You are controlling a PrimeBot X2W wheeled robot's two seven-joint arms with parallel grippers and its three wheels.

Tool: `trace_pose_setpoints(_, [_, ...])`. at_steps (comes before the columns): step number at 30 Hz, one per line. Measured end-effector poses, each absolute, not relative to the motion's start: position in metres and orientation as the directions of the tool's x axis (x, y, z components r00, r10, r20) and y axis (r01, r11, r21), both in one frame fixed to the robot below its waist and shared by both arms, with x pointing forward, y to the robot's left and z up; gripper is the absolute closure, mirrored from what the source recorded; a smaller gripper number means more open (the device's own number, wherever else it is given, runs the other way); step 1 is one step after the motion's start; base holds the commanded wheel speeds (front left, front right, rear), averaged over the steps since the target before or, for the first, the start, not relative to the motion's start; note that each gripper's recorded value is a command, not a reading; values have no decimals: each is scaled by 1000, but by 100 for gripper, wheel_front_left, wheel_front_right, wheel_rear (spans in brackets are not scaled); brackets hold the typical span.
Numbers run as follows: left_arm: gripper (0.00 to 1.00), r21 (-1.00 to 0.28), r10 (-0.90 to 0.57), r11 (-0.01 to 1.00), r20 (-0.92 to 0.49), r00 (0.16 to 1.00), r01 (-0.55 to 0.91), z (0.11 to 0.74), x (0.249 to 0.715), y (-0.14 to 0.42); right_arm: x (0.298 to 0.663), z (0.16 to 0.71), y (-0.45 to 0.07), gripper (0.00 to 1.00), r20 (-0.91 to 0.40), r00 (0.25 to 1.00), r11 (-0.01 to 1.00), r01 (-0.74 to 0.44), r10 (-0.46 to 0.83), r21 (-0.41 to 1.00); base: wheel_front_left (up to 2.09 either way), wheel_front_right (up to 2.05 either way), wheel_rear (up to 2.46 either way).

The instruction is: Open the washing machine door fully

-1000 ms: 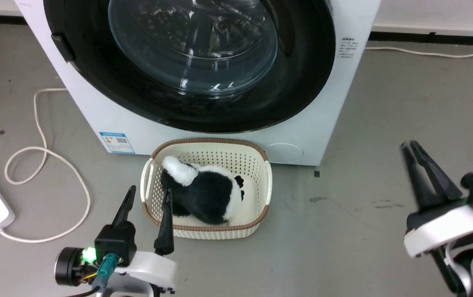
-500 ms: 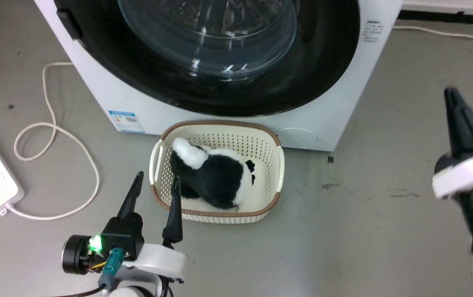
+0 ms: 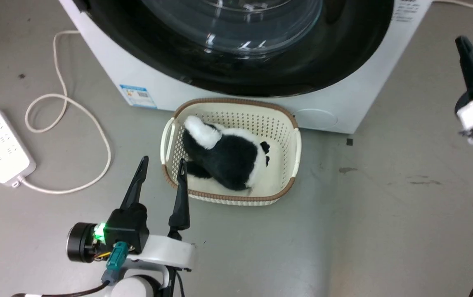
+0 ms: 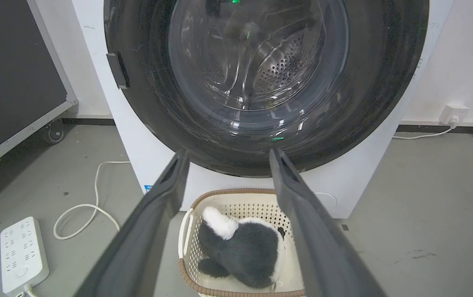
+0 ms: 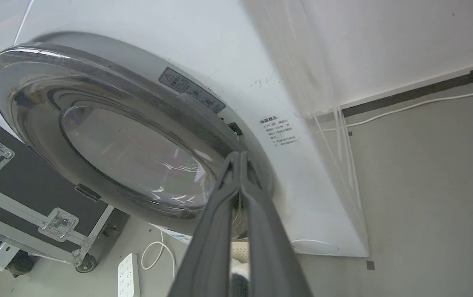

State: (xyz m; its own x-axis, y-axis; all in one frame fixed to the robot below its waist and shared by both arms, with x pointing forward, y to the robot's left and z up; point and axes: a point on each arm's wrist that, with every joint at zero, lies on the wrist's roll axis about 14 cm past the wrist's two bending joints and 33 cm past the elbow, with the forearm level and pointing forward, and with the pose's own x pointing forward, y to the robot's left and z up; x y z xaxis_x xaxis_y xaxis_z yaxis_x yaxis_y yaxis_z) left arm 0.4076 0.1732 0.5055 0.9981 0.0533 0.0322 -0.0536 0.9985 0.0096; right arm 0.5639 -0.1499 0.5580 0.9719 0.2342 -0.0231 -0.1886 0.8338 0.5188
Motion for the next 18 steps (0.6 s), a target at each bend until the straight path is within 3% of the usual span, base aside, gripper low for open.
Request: trace_pose_setpoints(18, [0,15,103,995,24,994,-103,494,416,180,647,522,-113,100,-229,882,600,-74,413,797,0,0,0])
